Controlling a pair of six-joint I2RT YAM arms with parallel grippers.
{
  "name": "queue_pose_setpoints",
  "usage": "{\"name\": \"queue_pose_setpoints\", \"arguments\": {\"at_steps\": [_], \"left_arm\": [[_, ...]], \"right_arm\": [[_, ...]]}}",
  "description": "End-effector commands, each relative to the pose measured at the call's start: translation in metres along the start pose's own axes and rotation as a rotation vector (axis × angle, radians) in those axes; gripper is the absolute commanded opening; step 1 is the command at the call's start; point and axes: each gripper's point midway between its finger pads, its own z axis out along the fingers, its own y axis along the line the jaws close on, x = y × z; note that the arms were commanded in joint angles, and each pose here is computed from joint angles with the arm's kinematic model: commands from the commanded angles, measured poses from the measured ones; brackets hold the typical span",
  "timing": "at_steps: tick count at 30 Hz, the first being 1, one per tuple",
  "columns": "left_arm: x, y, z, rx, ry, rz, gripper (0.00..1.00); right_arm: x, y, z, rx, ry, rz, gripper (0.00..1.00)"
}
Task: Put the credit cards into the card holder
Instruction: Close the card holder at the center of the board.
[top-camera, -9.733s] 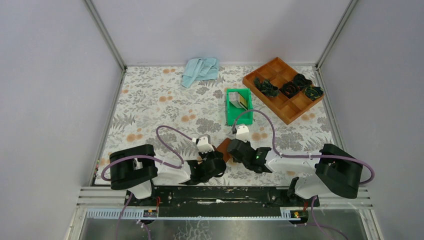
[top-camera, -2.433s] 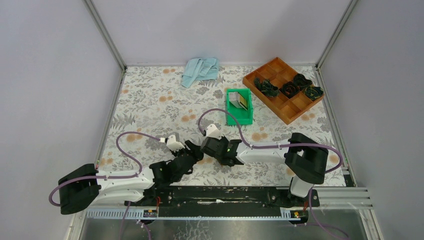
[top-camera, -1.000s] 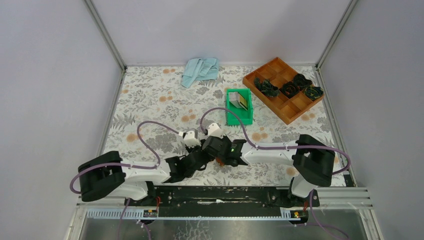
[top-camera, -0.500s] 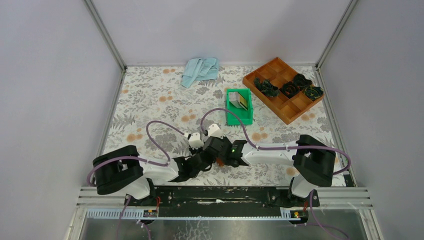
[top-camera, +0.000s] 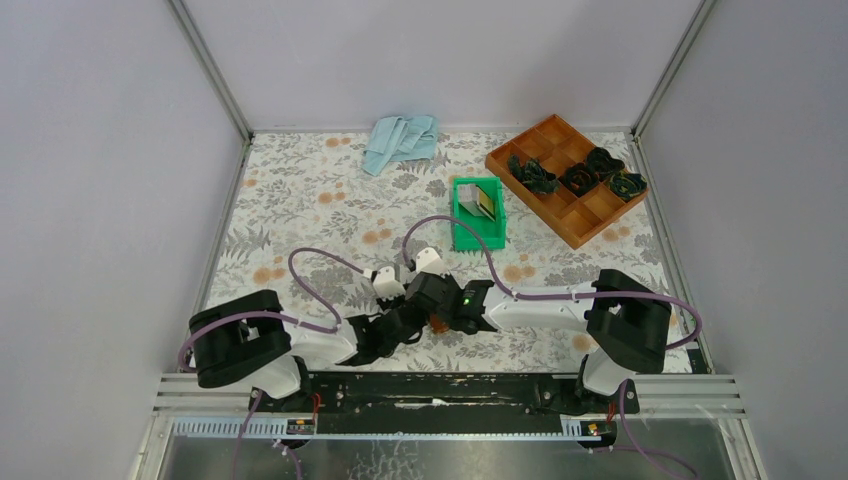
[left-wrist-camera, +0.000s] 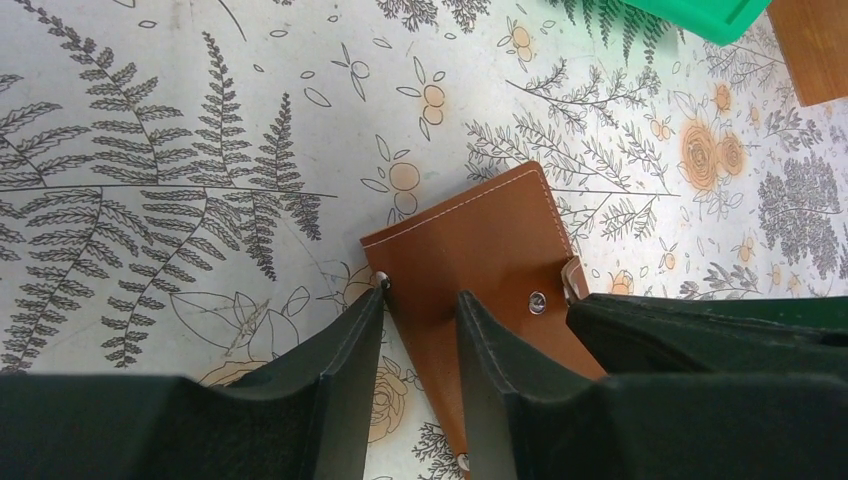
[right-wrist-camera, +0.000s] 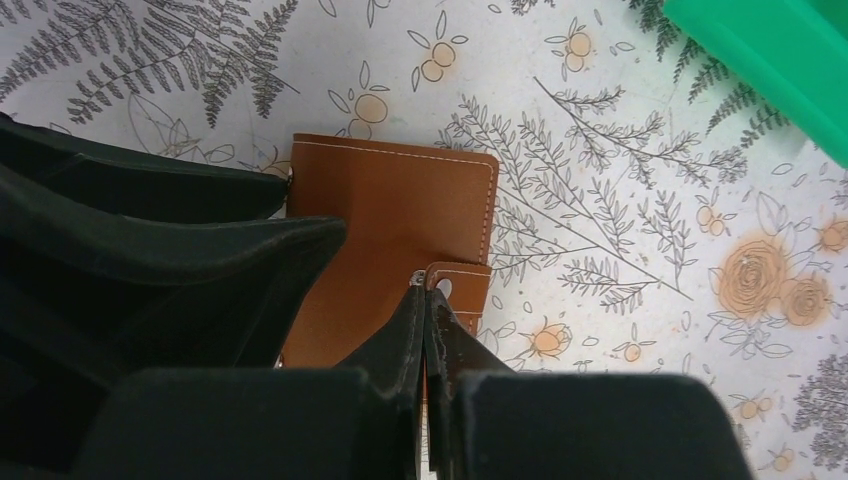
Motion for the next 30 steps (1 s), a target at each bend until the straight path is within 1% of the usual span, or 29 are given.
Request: {"name": "queue_pose_setpoints", "arguments": {"at_steps": [1, 6, 30], "left_arm": [[-0.002, 0.004, 0.000, -0.001, -0.026, -0.031, 0.39], [-0.002, 0.004, -0.001, 0.000, -0.026, -0.036, 0.39], [-0.001, 0.003, -0.001, 0.005, -0.023, -0.034, 0.38]], "right_arm": [[-0.007, 0.015, -0.001, -0.059, -0.016, 0.080, 0.00], [-0.003, 0.018, 0.000, -0.088, 0.002, 0.114, 0.00], [0.005, 0.022, 0.007, -0.101, 0.021, 0.142, 0.00]]}}
